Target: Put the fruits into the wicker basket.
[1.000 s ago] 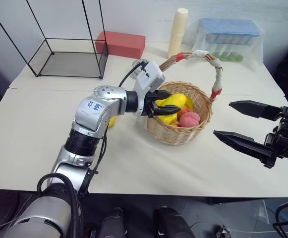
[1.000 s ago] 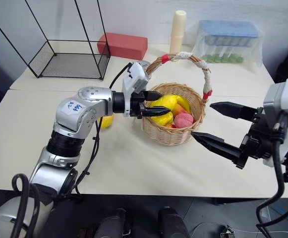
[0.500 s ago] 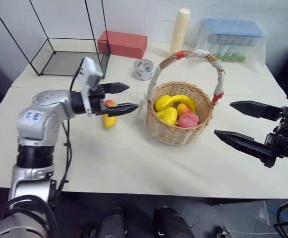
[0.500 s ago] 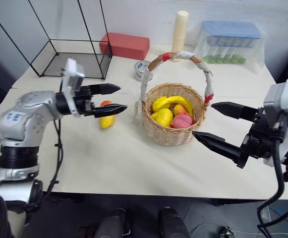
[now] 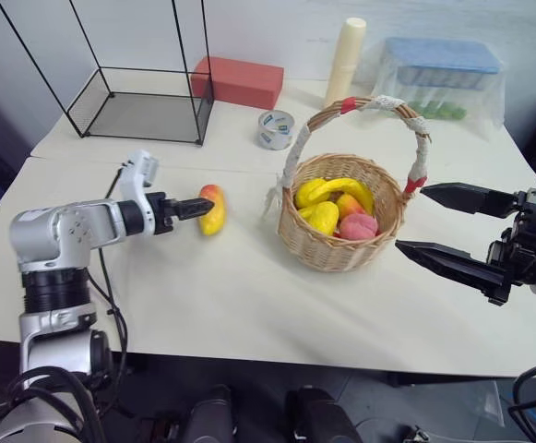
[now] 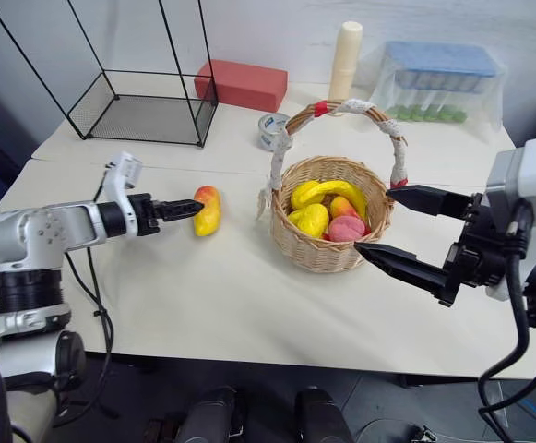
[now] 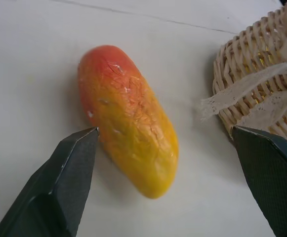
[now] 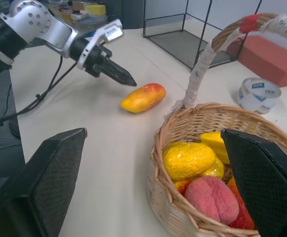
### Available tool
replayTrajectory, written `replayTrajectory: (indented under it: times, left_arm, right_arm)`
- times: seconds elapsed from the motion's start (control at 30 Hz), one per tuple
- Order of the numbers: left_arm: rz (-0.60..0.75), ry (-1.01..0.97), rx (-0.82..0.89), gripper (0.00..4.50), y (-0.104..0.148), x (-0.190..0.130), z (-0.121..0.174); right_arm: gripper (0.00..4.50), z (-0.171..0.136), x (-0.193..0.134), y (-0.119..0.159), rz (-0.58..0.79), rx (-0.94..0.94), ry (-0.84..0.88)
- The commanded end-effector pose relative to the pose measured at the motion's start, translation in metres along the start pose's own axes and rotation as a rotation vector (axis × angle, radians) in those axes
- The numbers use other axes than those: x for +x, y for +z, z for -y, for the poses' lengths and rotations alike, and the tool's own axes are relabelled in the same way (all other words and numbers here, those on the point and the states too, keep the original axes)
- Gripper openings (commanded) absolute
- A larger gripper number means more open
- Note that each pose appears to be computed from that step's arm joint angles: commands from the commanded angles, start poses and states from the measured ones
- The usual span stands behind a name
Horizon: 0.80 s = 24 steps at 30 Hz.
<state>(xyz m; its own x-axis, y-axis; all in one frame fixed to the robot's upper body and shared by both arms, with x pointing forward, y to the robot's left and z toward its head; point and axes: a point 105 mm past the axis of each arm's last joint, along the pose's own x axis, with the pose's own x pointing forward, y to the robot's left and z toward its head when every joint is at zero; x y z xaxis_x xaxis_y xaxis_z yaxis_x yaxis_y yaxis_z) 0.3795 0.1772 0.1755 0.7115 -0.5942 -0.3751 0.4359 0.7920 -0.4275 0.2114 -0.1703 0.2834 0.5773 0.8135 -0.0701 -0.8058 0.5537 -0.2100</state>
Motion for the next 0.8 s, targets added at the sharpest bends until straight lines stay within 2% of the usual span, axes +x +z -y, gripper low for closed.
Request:
replayTrajectory:
  times: [0.03,0.2,0.23,0.3,0.4,0.43,0.6,0.67,0.73,0.8]
  left_arm:
    - [-0.033,0.12,0.004,4.45,-0.003,0.015,-0.013]
    - [-0.059,0.174,0.003,4.45,-0.007,0.027,-0.021]
    - [-0.063,0.177,0.013,4.07,-0.007,0.028,-0.022]
    - [-0.067,0.183,0.044,3.63,-0.007,0.028,-0.024]
    - [-0.067,0.175,0.079,2.73,-0.003,0.025,-0.023]
    - [-0.064,0.165,0.091,2.58,-0.001,0.023,-0.023]
    - [-0.052,0.038,0.184,2.54,0.009,0.009,-0.011]
    - [-0.045,-0.04,0.313,2.54,0.013,0.0,-0.001]
    - [-0.063,-0.238,0.533,2.54,0.011,-0.019,0.029]
    - [-0.1,-0.383,0.664,2.54,0.004,-0.034,0.05]
  right_arm:
    - [4.5,-0.001,0.002,0.003,0.017,-0.027,0.006]
    - [4.5,-0.003,0.004,0.004,0.029,-0.027,0.008]
    - [4.5,-0.003,0.004,0.004,0.03,-0.027,0.007]
    - [4.5,-0.003,0.003,0.004,0.029,-0.025,0.001]
    - [4.5,-0.005,0.003,0.003,0.028,-0.024,-0.005]
    - [4.5,-0.005,0.003,0.003,0.029,-0.024,-0.006]
    - [4.5,-0.005,0.002,0.002,0.027,-0.022,-0.011]
    - [4.5,-0.004,0.001,0.002,0.026,-0.021,-0.014]
    - [4.5,-0.004,0.001,0.003,0.027,-0.02,-0.016]
    - [4.5,-0.004,0.001,0.003,0.027,-0.019,-0.016]
